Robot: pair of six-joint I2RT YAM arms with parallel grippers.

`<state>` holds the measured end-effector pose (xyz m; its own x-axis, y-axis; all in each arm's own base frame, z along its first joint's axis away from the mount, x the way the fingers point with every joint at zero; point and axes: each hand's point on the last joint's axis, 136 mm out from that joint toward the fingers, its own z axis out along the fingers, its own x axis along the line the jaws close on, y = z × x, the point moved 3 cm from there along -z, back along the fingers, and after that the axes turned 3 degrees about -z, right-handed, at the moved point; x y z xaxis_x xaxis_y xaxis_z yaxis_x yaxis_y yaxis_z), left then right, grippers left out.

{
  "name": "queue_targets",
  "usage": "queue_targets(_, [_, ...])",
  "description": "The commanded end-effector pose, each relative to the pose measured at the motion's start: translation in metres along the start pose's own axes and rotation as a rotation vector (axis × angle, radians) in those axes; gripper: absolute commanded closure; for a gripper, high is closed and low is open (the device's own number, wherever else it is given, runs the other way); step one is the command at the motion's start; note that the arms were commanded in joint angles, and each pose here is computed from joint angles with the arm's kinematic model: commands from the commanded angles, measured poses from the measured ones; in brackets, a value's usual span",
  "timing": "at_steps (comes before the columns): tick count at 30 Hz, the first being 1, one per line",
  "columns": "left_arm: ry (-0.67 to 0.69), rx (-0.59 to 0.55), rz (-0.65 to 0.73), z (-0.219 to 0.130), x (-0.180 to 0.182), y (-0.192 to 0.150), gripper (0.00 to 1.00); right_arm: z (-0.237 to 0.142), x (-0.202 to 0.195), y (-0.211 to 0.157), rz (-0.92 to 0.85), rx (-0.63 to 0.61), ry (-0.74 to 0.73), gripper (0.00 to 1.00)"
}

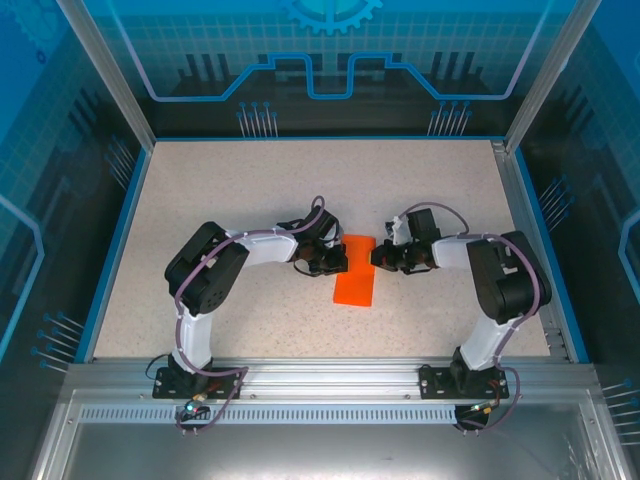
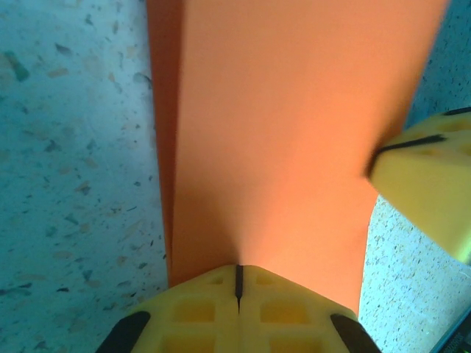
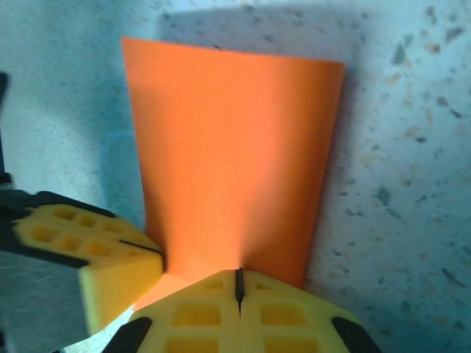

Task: Fold a paper plane with a square sheet of paper (pick it up from the middle)

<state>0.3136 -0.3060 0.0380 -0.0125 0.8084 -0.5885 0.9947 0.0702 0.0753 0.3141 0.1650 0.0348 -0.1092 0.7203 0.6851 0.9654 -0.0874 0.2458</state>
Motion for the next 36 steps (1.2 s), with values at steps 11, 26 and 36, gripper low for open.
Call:
queue_targets(11, [0.156, 0.095, -0.04, 0.019, 0.04, -0.026, 1.0, -0.013, 0.014, 0.015, -0.038, -0.014, -0.012, 0.95])
queue_targets(26, [0.153, 0.095, -0.039, 0.019, 0.041, -0.028, 1.0, 0.009, -0.01, 0.024, 0.013, 0.018, -0.077, 0.95])
queue_targets(36, [0.155, 0.098, -0.037, 0.019, 0.041, -0.028, 1.0, -0.001, 0.008, 0.039, 0.0, -0.017, -0.015, 0.93])
